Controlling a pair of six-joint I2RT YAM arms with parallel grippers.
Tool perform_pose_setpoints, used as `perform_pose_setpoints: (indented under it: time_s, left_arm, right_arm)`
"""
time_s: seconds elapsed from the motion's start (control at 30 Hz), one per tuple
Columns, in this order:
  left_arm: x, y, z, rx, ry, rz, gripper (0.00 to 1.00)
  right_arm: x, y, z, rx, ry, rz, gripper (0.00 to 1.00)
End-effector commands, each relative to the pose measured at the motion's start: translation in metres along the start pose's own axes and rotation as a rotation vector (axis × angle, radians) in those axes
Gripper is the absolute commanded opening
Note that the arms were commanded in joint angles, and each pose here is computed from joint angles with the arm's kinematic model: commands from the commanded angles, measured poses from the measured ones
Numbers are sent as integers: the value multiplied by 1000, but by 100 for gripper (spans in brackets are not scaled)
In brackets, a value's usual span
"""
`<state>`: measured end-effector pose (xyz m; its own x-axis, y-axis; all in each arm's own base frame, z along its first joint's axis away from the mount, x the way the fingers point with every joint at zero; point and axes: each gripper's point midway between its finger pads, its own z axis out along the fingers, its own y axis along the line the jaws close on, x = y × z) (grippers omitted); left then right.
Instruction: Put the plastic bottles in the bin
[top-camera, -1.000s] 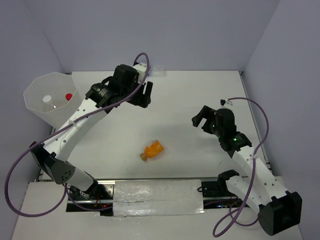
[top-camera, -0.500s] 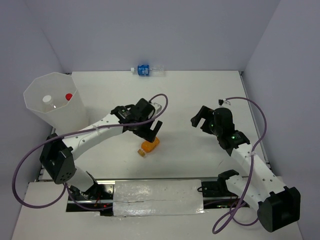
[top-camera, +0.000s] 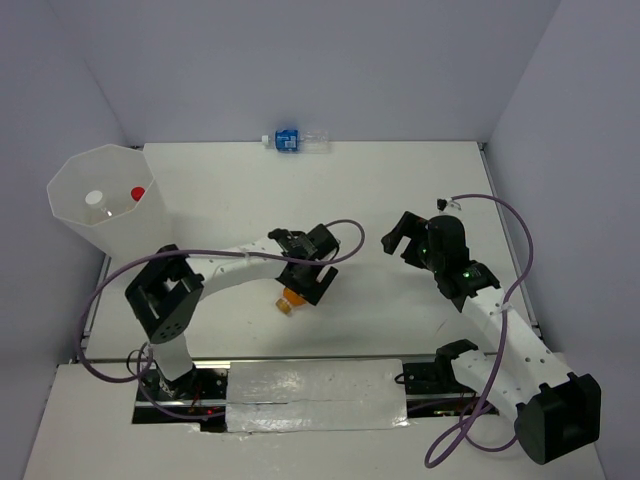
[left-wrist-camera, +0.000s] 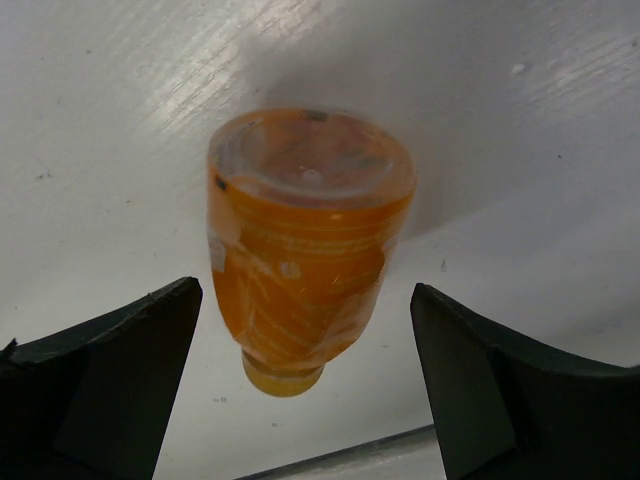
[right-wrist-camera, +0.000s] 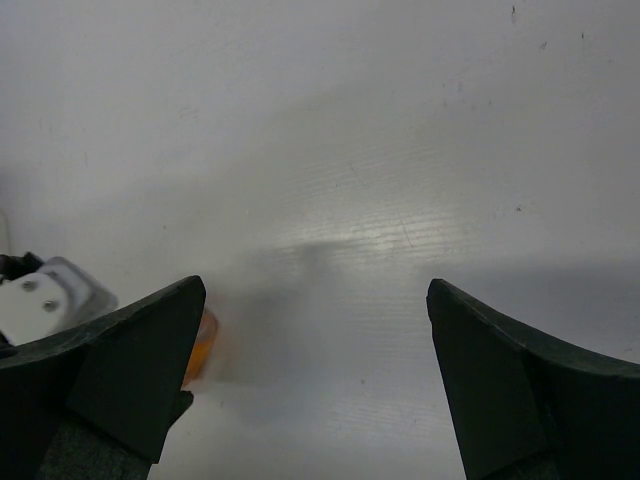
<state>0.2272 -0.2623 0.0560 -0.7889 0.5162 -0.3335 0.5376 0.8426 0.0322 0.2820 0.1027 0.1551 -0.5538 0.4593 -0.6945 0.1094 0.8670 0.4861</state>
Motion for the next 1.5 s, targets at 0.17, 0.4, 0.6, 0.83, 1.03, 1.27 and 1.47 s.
perform_pose_setpoints:
  time_s: [0.17,0.4,0.6,0.83,1.03,1.27,1.47]
  left_arm:
    - [-7,3,19,-133,-12,-13,96]
    - [-6,17,24,-217,-26,-19,68]
    - [-26,27,-16,-234,-121,-43,48]
    - [-104,94,-143,-240,-459,-284,27]
    - [-126,194,-244,-424,-691,-483,29]
    - [-95,292,-292,-597,-748,-736,29]
    - [-45,353,-324,-724,-814,-986,32]
  right_arm:
    - [-12,10,-3,-33,-33,2,100]
    - [-12,10,-4,-35,-38,5,100]
    - [-11,14,-2,-53,-29,9,100]
    - [-13,17,-2,-63,-29,12,100]
    - [-13,20,-1,-72,-19,3,100]
    - [-16,24,-3,-80,-24,8,100]
    - [-13,21,-2,-73,-18,13,100]
